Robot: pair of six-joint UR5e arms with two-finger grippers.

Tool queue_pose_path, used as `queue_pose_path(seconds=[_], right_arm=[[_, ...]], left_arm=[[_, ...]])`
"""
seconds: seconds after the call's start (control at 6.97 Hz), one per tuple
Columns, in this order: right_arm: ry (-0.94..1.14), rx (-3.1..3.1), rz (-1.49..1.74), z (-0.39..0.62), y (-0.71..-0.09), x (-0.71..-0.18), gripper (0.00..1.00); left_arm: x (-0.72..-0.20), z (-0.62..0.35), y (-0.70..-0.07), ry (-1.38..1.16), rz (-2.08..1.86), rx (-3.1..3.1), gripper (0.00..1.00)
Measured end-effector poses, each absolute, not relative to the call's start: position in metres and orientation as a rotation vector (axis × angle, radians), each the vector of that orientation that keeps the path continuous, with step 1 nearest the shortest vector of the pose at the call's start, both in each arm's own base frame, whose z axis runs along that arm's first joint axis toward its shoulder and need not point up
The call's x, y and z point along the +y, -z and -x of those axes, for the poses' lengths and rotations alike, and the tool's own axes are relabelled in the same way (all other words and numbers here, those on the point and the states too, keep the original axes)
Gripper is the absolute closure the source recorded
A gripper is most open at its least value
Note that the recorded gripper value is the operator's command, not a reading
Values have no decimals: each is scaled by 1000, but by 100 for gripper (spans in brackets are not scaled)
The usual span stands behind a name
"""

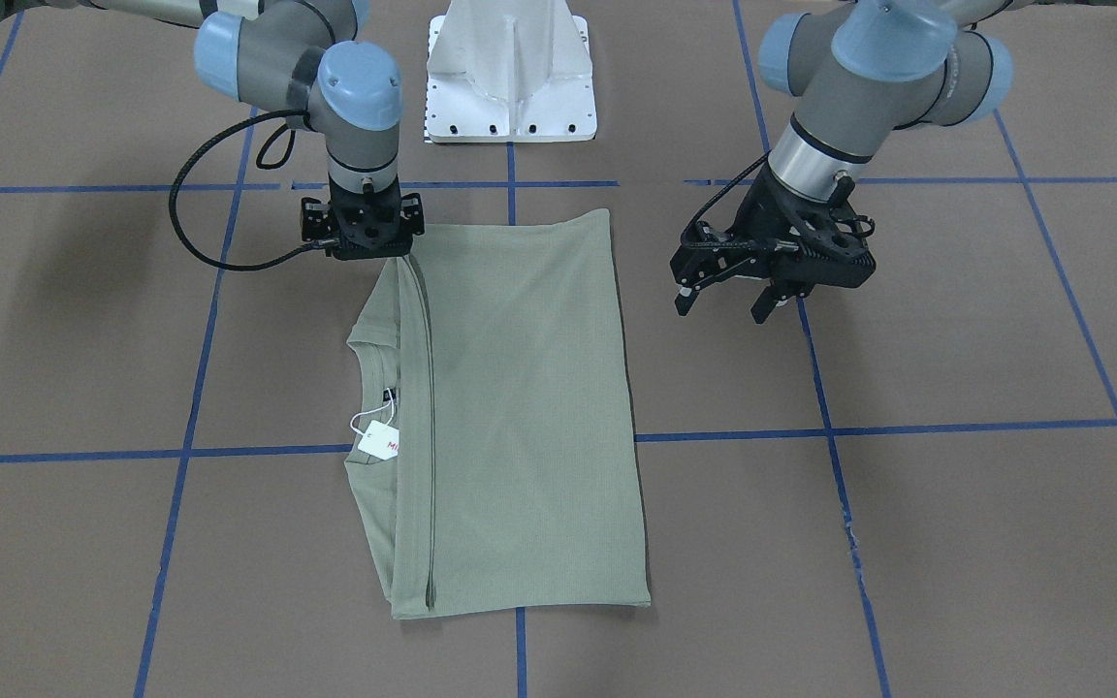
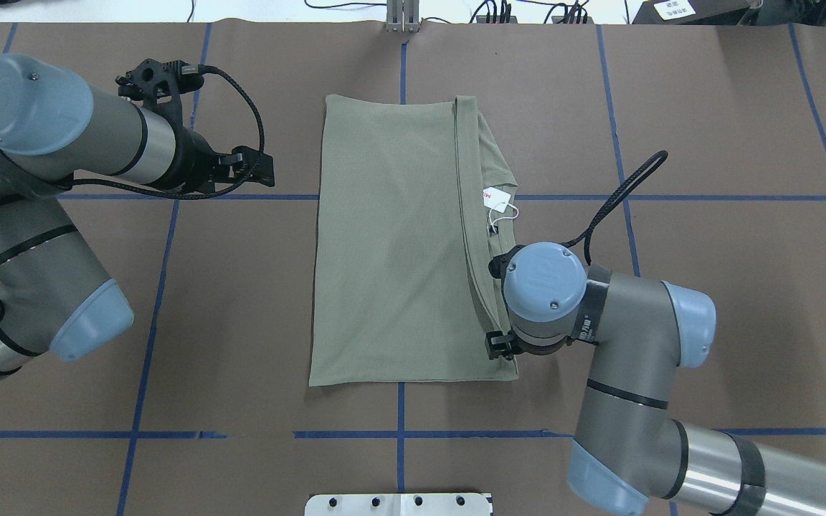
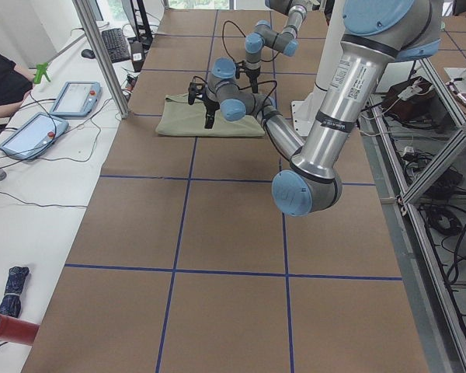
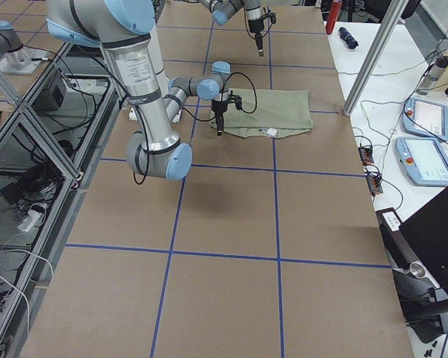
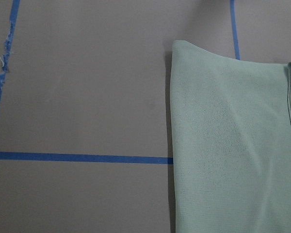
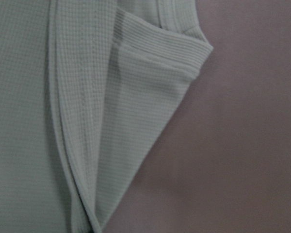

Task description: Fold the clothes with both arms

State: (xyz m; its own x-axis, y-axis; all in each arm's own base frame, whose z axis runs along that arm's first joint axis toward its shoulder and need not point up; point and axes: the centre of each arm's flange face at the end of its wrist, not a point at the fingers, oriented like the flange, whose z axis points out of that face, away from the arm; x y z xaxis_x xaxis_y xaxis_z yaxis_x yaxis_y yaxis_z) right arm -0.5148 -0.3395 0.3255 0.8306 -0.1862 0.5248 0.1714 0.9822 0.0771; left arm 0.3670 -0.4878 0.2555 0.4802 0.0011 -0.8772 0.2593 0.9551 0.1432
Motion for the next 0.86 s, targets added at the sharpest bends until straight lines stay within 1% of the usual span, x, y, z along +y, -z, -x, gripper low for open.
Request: queue_pose_path(seconds=[0.29,0.57,0.86], right_arm=[[189,-548,-28,492,-341,-337,0],[195,-579,-58,487,-322,-350,0],[216,-612,-106,495,-288,-382,0]], left_arm=[[-486,-367,-253,161,-271,1068,0],[-485,-368,-253,160,-269,1068,0],[-486,-370,-257,160,-266,1062,0]])
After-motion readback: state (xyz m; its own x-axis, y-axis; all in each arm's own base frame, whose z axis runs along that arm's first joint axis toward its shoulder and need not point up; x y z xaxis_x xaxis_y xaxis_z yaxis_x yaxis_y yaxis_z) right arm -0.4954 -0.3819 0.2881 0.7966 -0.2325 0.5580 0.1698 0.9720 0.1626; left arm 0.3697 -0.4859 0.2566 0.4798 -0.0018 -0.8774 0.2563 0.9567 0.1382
